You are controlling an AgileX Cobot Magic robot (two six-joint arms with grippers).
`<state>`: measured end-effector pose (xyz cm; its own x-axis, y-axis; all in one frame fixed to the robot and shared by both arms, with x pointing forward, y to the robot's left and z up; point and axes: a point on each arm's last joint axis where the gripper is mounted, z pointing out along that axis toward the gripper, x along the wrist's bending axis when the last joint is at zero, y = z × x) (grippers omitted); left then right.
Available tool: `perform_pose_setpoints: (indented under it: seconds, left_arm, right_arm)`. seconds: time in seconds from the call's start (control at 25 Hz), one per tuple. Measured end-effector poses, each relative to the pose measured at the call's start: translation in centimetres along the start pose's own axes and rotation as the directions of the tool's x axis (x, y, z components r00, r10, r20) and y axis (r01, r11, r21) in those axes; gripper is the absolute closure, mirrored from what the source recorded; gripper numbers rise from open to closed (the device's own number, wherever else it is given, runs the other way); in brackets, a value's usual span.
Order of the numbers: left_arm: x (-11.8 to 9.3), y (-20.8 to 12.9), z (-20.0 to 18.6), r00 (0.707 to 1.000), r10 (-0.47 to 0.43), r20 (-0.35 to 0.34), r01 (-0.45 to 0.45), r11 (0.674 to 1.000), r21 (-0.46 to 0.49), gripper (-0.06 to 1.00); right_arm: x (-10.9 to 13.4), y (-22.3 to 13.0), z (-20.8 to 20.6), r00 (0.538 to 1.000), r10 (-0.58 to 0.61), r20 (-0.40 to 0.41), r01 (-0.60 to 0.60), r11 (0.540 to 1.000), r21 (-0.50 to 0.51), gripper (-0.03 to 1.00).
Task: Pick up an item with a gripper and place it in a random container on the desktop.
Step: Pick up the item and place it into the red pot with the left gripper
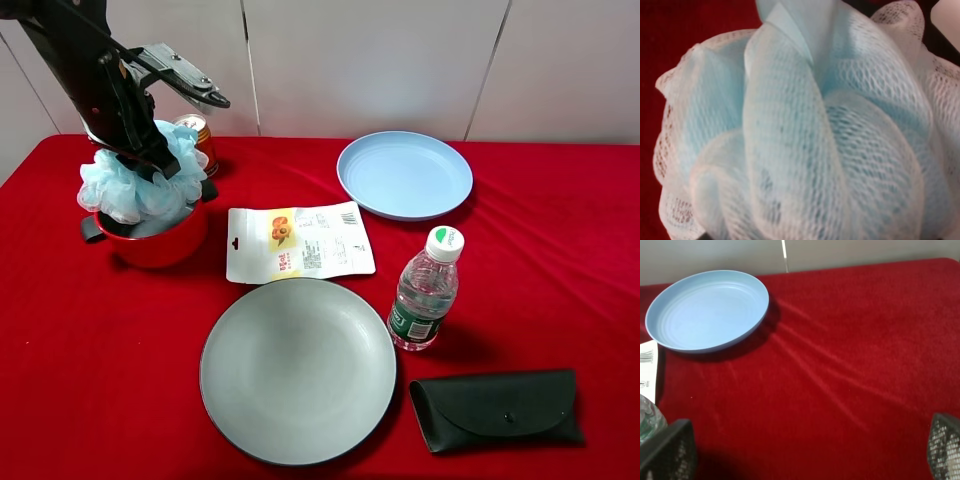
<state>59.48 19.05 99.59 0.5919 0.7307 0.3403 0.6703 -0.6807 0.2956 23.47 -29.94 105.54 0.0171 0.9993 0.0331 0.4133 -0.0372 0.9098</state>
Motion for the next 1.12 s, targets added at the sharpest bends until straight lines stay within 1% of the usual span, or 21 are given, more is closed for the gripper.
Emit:
perform_pose_setpoints:
  seconds: [0.24,0.4,0.52,0.64,0.72,0.84,1.12]
  left_arm:
    - [-0.02,-0.02,0.0,1.0,0.006,0.002,-0.006,1.0,0.002,0.57]
    - [-0.02,-0.04,0.0,1.0,0.011,0.002,-0.011,1.0,0.004,0.38]
    - [-0.05,-0.03,0.0,1.0,0.007,0.005,-0.007,1.0,0.003,0.27]
    - [-0.05,-0.03,0.0,1.0,0.006,0.006,-0.006,1.0,0.003,0.09]
    - [-0.05,-0.03,0.0,1.0,0.006,0.006,-0.006,1.0,0.003,0.01]
    - [-0.05,-0.03,0.0,1.0,0.006,0.006,-0.006,1.0,0.003,-0.03]
    - [-0.04,-0.03,-0.07,1.0,0.005,0.006,-0.005,1.0,0.002,-0.05]
  right_arm:
    - [0.0,0.0,0.0,1.0,0.0,0.0,0.0,1.0,0.0,0.28]
    - [0.0,0.0,0.0,1.0,0.0,0.0,0.0,1.0,0.0,0.28]
    - [0.0,0.0,0.0,1.0,0.0,0.0,0.0,1.0,0.0,0.28]
    - [0.0,0.0,0.0,1.0,0.0,0.0,0.0,1.0,0.0,0.28]
    - [0.0,0.0,0.0,1.0,0.0,0.0,0.0,1.0,0.0,0.28]
    - [0.0,0.0,0.0,1.0,0.0,0.0,0.0,1.0,0.0,0.28]
    - [0.0,0.0,0.0,1.0,0.0,0.0,0.0,1.0,0.0,0.28]
